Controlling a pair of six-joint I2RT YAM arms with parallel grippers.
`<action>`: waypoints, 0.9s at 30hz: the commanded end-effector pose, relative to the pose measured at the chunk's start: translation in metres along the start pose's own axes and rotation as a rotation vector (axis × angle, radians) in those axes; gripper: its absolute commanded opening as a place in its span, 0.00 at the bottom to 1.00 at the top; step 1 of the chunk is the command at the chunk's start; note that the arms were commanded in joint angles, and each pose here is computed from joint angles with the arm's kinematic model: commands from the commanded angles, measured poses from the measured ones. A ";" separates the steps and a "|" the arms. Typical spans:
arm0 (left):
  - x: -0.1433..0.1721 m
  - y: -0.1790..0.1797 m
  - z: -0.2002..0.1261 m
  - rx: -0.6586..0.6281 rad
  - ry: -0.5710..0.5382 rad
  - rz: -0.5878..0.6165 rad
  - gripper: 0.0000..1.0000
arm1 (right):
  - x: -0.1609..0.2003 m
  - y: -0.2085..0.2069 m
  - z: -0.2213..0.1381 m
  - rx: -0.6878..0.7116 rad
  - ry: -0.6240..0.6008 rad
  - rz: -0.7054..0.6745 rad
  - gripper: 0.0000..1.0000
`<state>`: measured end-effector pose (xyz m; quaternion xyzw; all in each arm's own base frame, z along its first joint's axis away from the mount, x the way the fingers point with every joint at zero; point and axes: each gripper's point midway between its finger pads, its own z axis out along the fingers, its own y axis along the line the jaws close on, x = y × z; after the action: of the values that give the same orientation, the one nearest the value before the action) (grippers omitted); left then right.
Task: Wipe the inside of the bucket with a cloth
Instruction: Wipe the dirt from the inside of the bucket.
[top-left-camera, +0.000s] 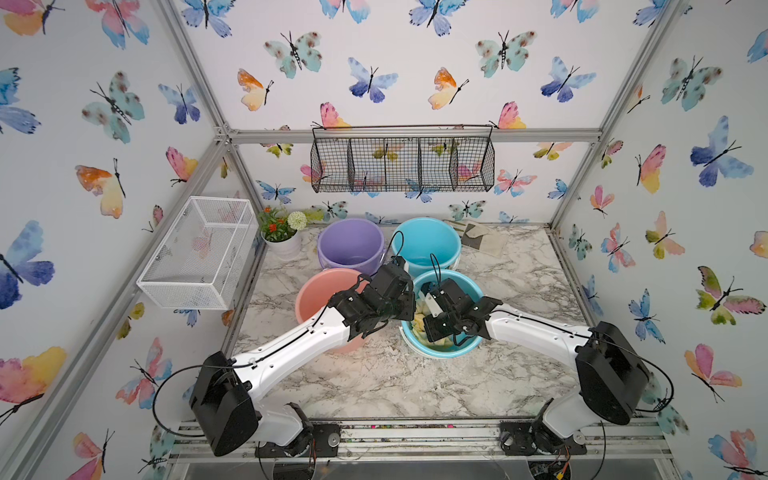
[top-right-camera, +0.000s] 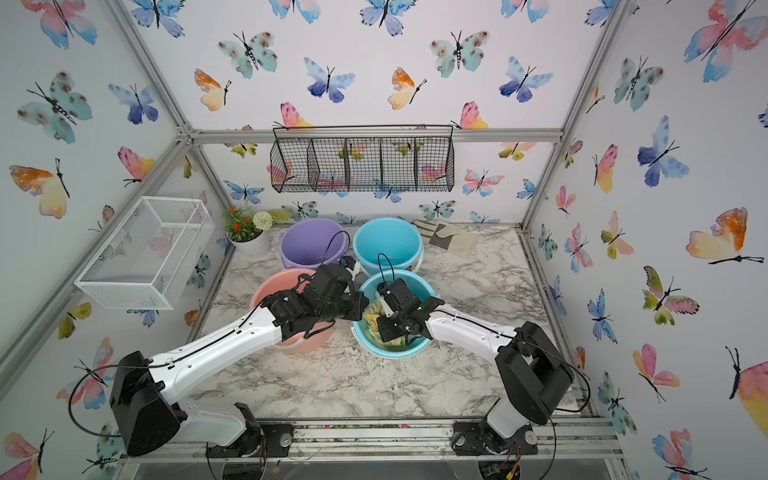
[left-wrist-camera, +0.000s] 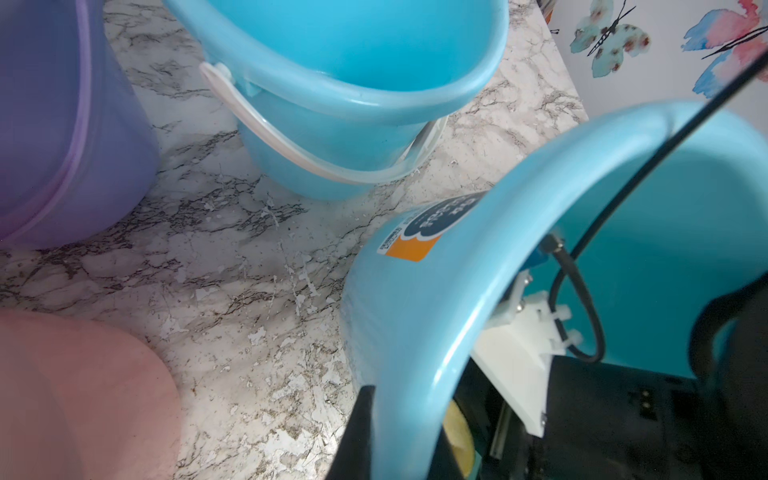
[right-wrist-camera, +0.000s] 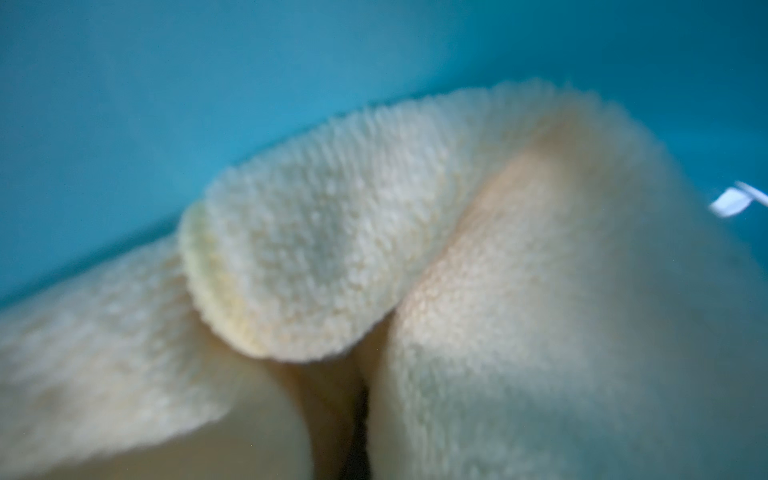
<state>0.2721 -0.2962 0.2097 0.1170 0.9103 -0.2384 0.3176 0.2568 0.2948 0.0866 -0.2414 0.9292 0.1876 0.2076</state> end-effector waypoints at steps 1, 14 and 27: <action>-0.006 -0.031 -0.009 0.107 -0.005 0.035 0.00 | -0.024 -0.009 0.006 0.061 -0.117 -0.079 0.02; 0.014 -0.035 0.000 0.116 0.086 0.054 0.00 | -0.056 -0.055 0.002 0.412 -0.236 -0.462 0.02; 0.015 -0.007 -0.009 -0.018 0.045 0.061 0.00 | -0.012 -0.091 -0.013 0.581 0.138 -0.513 0.02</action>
<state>0.2755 -0.2917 0.1993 0.1140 0.9213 -0.1991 0.3138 0.3162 0.2335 0.0768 -0.4281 0.8471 -0.1373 0.2833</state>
